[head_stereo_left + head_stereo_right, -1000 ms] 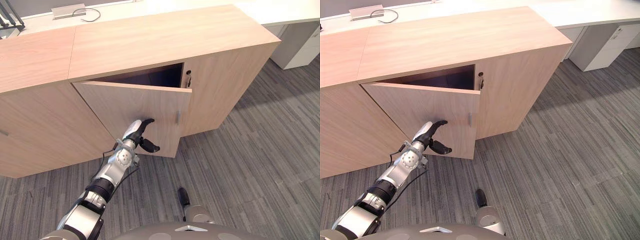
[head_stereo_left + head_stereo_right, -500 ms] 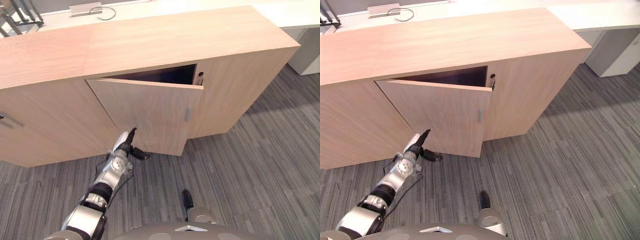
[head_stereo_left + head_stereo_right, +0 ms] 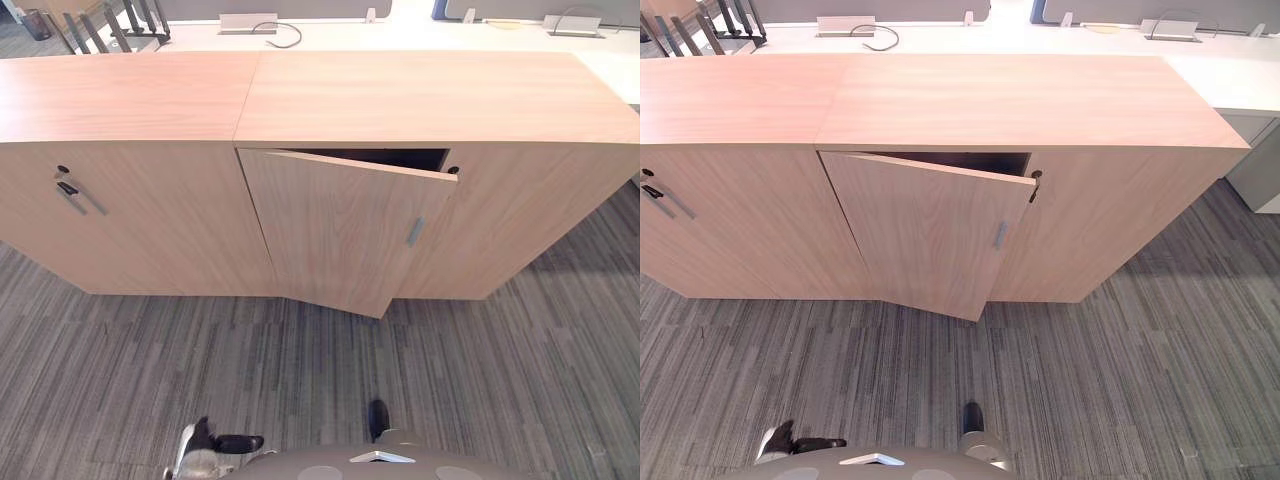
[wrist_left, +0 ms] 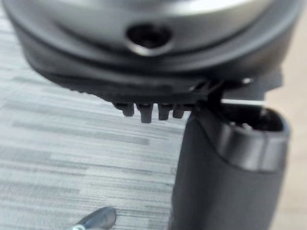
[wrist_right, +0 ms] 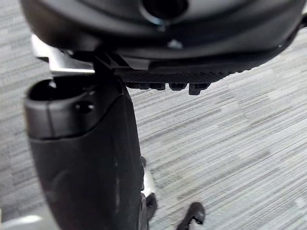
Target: Walk over to the cabinet, pick up the folder, carry it to the office cabinet, place the folder inside the office cabinet, then close the office cabinet door
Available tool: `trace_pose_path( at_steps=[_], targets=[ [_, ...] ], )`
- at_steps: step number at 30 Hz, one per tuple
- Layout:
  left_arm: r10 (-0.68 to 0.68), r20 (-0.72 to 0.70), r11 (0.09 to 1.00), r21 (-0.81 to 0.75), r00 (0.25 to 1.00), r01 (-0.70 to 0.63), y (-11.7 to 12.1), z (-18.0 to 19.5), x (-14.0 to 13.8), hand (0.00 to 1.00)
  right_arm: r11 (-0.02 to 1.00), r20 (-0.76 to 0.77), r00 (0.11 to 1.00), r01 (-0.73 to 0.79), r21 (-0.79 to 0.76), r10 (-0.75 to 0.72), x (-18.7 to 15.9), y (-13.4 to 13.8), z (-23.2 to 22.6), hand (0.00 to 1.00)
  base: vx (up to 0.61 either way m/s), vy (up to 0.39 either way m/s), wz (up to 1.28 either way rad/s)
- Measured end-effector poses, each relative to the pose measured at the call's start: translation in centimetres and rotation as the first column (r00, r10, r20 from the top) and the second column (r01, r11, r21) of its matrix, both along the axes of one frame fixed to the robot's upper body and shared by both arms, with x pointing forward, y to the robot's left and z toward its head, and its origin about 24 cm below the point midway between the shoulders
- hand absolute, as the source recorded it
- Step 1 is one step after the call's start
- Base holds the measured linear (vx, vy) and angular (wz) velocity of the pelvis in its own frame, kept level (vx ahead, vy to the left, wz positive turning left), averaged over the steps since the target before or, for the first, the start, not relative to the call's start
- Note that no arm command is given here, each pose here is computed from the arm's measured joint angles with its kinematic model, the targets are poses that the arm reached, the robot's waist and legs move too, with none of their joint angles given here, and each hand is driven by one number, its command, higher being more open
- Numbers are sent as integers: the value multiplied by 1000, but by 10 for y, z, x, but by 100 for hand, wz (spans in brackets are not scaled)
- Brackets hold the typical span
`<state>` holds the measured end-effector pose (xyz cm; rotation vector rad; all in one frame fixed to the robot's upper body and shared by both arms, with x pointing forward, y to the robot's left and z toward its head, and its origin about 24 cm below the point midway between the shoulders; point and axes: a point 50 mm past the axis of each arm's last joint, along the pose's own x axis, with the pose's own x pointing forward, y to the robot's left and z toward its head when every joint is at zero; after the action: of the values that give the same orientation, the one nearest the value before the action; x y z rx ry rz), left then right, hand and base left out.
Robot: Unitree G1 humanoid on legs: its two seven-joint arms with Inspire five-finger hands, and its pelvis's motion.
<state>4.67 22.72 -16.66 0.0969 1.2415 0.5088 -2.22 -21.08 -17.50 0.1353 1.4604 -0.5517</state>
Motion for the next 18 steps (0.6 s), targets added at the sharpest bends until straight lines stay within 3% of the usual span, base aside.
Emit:
trace_pose_path(
  at_steps=[2, 5, 11, 18],
  targets=[
    [131, 19, 991, -41, 991, -131, -4, -2, -5, 100, 1000, 2, 1000, 4, -18, -4, 9, -6, 0, 100, -96, 15, 52],
    [304, 1, 948, -96, 953, -303, -13, -5, -26, 100, 994, -39, 993, 113, -10, -114, -6, -6, 0, 100, -47, -4, 60],
    [506, -12, 849, -167, 862, -501, -22, -7, -47, 100, 976, -50, 975, 217, -7, -217, -16, -5, 0, 100, -69, -11, 23],
    [513, 7, 843, -191, 858, -503, -26, -8, -47, 100, 978, -55, 977, 208, -3, -208, -15, -6, 0, 100, -105, 21, -22]
  ],
)
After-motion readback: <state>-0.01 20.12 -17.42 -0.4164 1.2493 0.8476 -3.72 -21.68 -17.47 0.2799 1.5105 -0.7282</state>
